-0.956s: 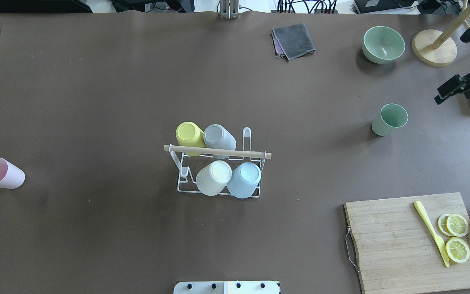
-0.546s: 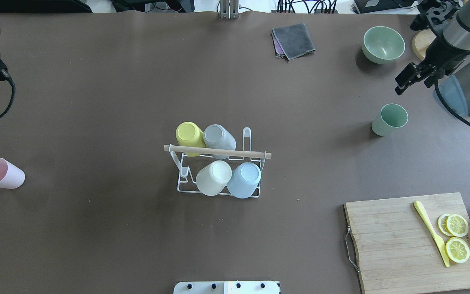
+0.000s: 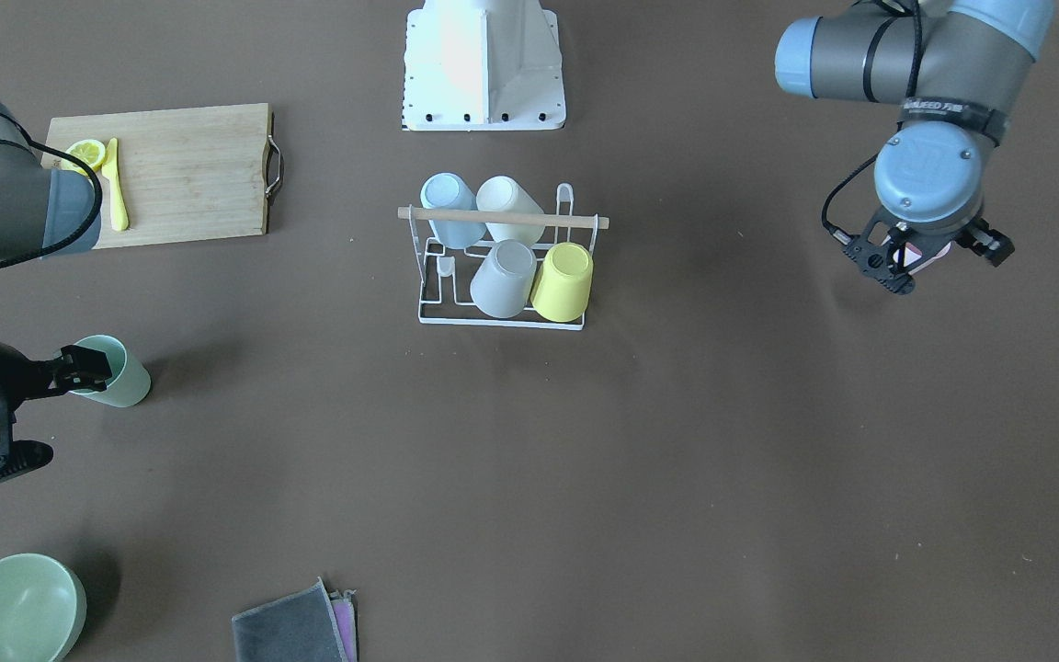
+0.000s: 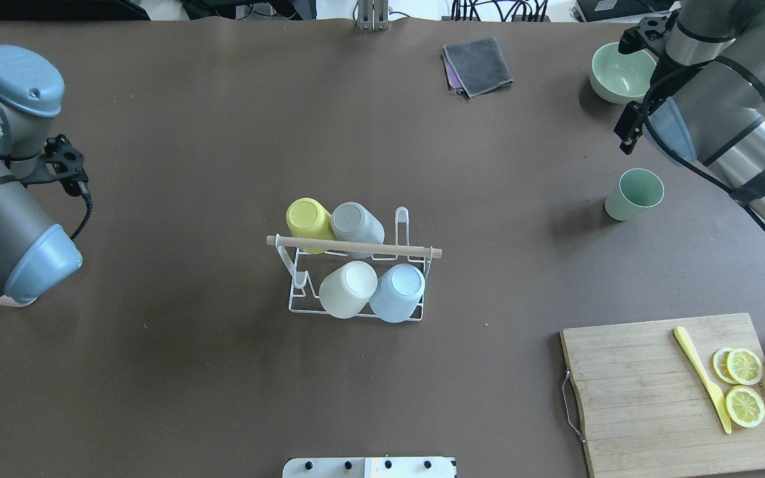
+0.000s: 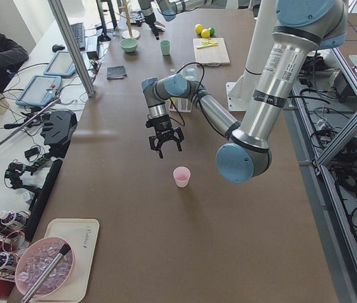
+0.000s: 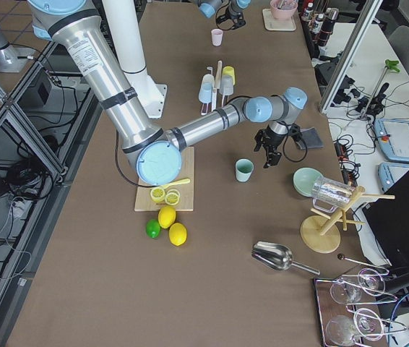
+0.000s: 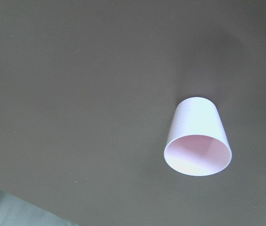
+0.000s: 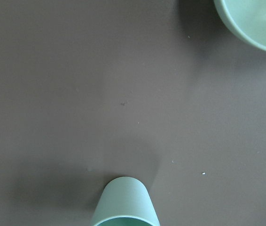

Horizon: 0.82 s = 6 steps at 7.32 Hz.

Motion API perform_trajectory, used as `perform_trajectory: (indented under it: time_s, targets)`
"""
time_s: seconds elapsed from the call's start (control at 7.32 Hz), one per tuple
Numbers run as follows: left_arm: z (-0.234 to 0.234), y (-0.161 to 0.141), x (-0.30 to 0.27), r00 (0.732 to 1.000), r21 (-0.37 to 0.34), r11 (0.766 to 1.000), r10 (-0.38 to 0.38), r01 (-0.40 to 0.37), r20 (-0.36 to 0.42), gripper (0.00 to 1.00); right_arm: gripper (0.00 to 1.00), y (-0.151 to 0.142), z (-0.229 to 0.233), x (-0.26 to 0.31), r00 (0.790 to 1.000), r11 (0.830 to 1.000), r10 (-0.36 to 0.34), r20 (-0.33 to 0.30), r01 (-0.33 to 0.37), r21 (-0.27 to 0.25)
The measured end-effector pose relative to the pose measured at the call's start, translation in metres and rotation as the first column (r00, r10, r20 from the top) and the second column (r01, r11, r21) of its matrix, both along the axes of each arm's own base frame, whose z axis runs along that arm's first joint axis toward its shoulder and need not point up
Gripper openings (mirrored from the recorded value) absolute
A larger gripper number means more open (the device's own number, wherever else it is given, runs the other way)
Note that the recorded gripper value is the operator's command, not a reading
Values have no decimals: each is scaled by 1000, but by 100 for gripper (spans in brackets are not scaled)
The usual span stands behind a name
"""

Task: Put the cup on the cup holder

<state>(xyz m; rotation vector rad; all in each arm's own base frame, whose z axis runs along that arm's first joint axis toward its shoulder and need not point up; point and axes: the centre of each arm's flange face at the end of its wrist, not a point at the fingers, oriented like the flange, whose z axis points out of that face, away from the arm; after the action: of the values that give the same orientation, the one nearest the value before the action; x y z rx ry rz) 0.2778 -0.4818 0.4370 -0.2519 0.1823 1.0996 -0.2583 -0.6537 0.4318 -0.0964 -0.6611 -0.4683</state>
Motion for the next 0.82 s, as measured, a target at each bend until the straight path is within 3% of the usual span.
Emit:
perform_trajectory:
  time_s: [0.41,0.82]
  targets:
    - [20,30,61,976,-32,984,179,-177,121,98,100,-6,7,-37,984,990,-130,-122,121,-72]
    - [30,28,84,940,-12,961,274,-278,201,98,100,-4,1,-63,967,982,-179,-180,167,-84]
